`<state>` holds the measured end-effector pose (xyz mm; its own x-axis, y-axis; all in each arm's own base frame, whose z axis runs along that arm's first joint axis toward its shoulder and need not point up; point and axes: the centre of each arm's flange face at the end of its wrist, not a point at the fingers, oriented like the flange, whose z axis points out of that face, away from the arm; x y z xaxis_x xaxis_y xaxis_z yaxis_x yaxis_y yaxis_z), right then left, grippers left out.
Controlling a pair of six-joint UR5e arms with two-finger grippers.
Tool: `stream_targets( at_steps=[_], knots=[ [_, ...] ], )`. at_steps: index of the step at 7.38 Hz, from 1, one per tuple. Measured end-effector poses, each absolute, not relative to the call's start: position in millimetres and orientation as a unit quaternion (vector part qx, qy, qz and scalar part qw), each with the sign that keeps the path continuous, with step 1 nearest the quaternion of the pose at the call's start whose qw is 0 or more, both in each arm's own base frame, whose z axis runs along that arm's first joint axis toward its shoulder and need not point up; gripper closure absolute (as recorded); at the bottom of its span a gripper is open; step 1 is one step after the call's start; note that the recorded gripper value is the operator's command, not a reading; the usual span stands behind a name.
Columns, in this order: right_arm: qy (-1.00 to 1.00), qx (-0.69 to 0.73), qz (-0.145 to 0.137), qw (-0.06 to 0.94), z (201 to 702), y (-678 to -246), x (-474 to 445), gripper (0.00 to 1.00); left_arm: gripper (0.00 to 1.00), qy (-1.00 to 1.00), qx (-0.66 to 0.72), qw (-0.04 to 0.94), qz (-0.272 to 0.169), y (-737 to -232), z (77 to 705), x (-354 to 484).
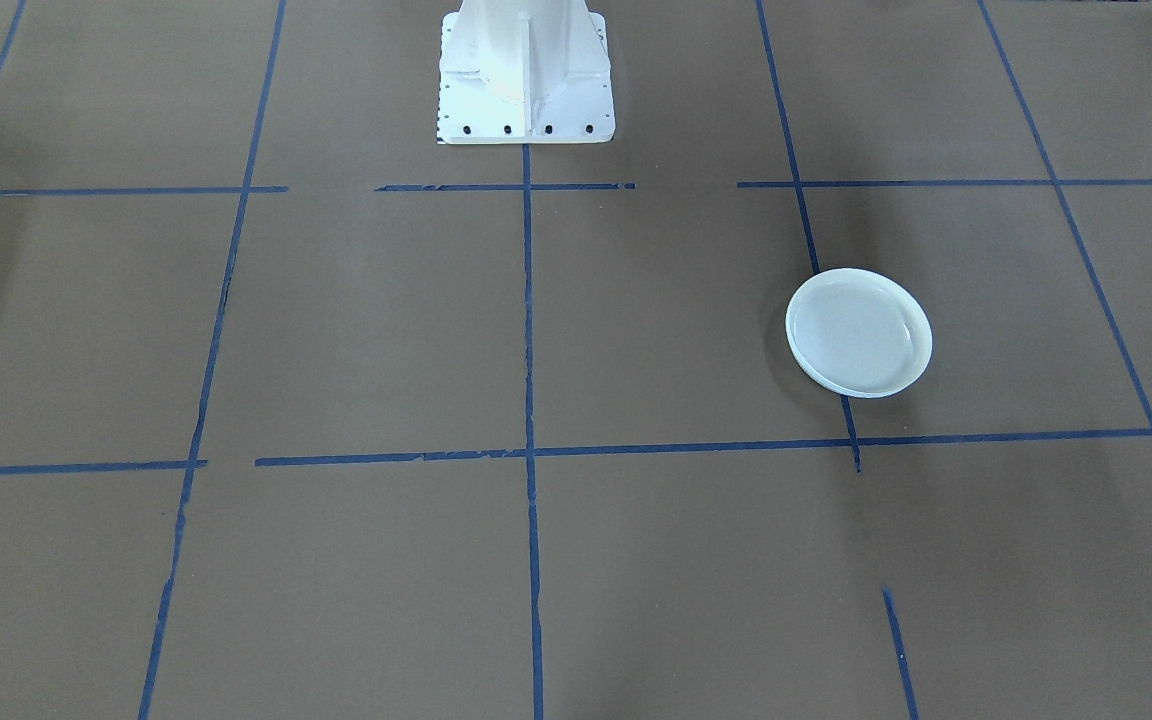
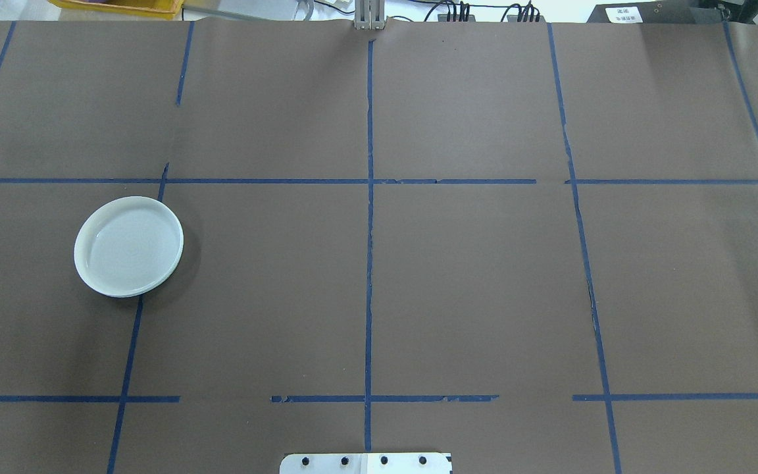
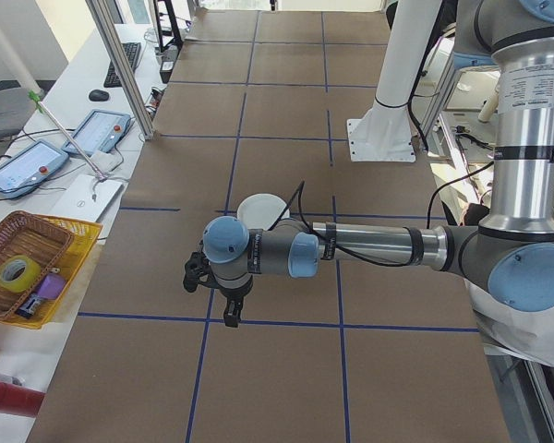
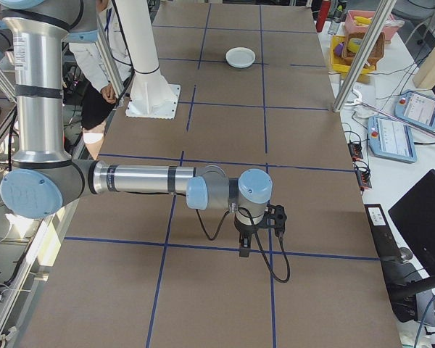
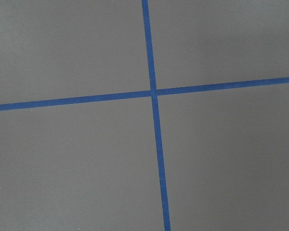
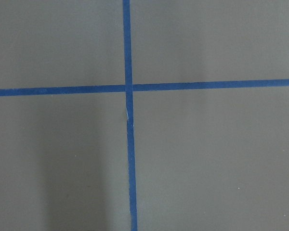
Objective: Stack plate in center
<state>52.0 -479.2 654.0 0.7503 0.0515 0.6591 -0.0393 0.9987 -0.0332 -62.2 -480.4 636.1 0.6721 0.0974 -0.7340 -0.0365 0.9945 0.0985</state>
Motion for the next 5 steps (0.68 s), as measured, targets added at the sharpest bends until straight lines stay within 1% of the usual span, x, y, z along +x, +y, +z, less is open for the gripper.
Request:
stream_targets(
  at_steps=[5],
  knots=[
    [-0.352,-0.009,0.024,0.935,654.0,-479.2,52.1,0.00,0.00,0.405,0.039,0.913,0.037,-482.0,634.0,-61.4]
  ],
)
